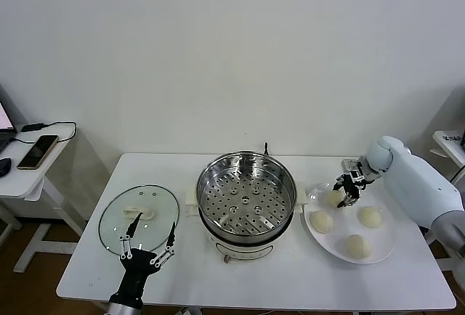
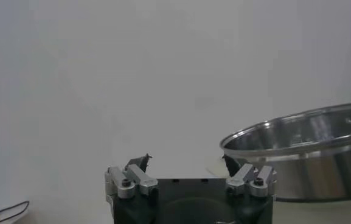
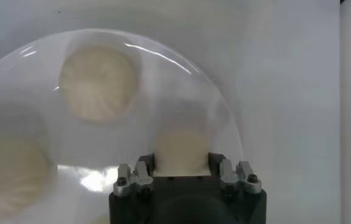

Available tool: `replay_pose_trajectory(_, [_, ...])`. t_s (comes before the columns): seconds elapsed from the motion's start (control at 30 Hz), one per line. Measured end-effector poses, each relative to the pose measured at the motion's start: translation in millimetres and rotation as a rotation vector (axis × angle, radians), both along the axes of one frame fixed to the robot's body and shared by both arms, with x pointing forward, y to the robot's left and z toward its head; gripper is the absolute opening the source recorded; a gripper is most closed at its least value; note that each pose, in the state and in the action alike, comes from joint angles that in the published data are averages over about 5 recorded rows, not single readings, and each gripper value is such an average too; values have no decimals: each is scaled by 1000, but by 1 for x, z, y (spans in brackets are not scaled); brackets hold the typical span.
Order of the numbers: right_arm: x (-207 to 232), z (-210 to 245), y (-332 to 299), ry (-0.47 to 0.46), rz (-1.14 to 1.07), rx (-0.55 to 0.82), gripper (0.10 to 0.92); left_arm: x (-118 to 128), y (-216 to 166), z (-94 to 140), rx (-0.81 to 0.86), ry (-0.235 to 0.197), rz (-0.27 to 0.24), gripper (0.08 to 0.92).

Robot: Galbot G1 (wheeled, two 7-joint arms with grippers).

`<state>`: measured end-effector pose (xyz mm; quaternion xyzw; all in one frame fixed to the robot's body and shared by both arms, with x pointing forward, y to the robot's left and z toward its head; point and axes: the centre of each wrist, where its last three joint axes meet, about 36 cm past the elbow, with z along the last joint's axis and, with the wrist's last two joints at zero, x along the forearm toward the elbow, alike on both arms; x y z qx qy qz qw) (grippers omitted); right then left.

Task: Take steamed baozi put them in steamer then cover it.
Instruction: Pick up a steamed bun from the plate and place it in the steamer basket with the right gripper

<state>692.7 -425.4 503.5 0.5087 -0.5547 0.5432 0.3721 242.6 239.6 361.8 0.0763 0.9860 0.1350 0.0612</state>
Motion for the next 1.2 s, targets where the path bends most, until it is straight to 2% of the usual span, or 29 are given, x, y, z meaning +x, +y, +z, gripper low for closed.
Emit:
replay_pose_trajectory(0.27, [19, 95, 56, -125, 311, 9, 636, 3, 0, 2, 2, -11, -5, 823])
replay_pose_trajectory(0.43, [20, 154, 116, -197, 563, -11, 637, 3, -1, 5, -1, -19, -6, 823])
replay_pose_trajectory(0.57, [13, 181, 169, -223, 762, -42, 643, 2, -2, 7, -5, -22, -7, 823])
replay_pose_trajectory(0.83, [-8, 188, 252, -214, 1062, -113, 650, 0, -4, 11, -8, -28, -8, 823])
replay_pose_trajectory(1.2, [-14, 143, 316, -159, 1251, -176, 659, 0, -4, 16, -18, -49, -6, 823])
